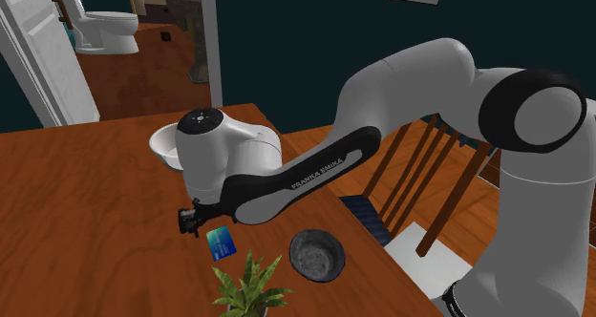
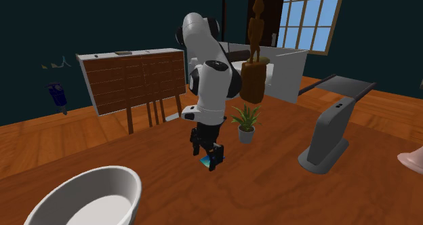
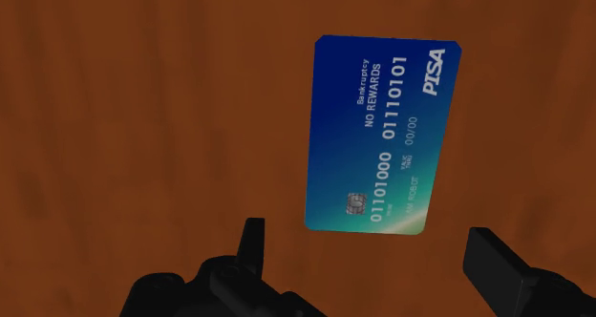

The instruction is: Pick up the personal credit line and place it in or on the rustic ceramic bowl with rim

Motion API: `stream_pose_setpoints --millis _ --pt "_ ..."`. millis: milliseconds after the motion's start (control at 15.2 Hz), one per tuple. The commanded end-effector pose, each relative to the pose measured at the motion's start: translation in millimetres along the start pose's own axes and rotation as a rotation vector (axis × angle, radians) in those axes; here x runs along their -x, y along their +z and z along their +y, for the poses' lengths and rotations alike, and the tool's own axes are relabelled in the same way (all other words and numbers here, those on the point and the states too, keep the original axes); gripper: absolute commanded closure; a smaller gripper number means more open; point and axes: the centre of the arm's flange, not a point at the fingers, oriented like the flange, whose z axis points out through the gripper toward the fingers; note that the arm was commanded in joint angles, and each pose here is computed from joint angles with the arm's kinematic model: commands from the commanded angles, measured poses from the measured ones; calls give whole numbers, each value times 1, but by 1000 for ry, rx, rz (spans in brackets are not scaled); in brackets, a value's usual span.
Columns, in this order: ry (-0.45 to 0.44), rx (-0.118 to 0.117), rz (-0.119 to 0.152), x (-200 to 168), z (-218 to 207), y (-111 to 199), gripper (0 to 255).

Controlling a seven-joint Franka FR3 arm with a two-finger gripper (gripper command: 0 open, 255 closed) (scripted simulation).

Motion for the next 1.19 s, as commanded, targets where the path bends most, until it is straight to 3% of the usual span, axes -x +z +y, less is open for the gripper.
stream_pose_setpoints --millis 0,132,198,792,1122 --pt "0 0 0 0 0 0 0" --pt "0 0 0 0 0 0 0" --pt "0 0 0 0 0 0 255" --pt "0 0 0 0 0 0 255" --pt "0 0 0 -4 1 -26 255"
